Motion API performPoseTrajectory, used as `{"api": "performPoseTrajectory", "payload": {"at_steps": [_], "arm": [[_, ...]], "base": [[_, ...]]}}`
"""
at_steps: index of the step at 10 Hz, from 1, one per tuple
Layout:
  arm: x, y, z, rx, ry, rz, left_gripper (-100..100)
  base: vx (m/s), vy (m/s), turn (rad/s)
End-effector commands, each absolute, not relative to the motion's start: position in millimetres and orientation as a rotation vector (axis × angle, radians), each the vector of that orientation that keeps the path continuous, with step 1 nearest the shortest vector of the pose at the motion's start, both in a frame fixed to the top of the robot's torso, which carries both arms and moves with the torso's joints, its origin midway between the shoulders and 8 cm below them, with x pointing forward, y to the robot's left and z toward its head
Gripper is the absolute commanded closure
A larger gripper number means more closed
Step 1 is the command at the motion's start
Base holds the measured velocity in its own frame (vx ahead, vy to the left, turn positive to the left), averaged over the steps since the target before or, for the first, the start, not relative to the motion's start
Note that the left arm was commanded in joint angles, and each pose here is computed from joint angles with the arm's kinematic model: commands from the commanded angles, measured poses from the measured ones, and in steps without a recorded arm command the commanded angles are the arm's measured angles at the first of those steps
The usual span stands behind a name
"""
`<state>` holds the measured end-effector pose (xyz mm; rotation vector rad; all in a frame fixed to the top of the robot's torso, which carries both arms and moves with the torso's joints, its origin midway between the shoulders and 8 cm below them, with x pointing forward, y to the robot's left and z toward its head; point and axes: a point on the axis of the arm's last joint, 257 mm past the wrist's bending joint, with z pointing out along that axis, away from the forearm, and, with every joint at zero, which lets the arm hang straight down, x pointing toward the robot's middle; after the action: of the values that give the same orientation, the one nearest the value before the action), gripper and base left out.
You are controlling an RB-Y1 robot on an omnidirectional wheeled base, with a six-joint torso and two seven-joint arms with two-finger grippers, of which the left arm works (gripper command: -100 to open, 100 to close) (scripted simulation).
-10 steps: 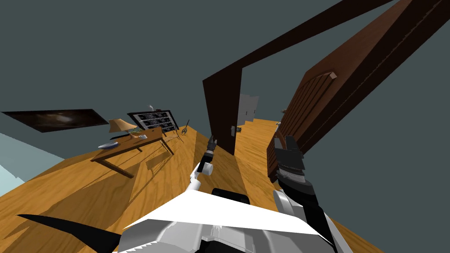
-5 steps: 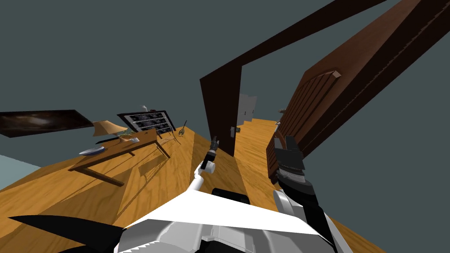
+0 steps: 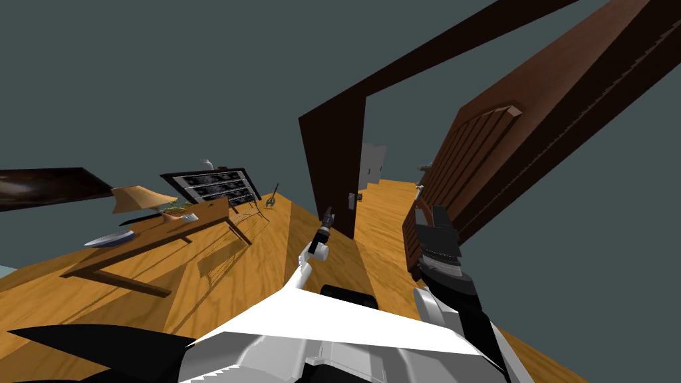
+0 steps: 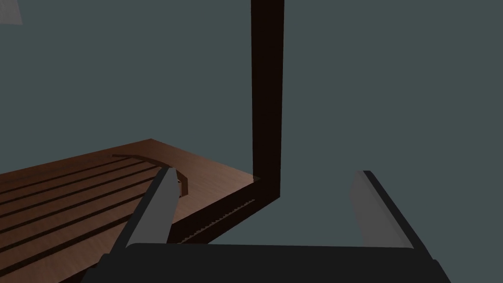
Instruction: Push the door open
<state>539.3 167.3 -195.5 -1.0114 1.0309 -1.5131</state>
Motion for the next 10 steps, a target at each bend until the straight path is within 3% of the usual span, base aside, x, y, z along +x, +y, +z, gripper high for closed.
{"api": "performPoseTrajectory", "payload": {"at_steps": [1, 10], "arm": [[544, 166, -199, -1.013, 1.042, -1.510, -100], [571, 126, -242, -1.036, 1.188, -1.472, -100]], "base": [[0.055, 0.040, -0.021], [0.083, 0.052, -0.055]]}}
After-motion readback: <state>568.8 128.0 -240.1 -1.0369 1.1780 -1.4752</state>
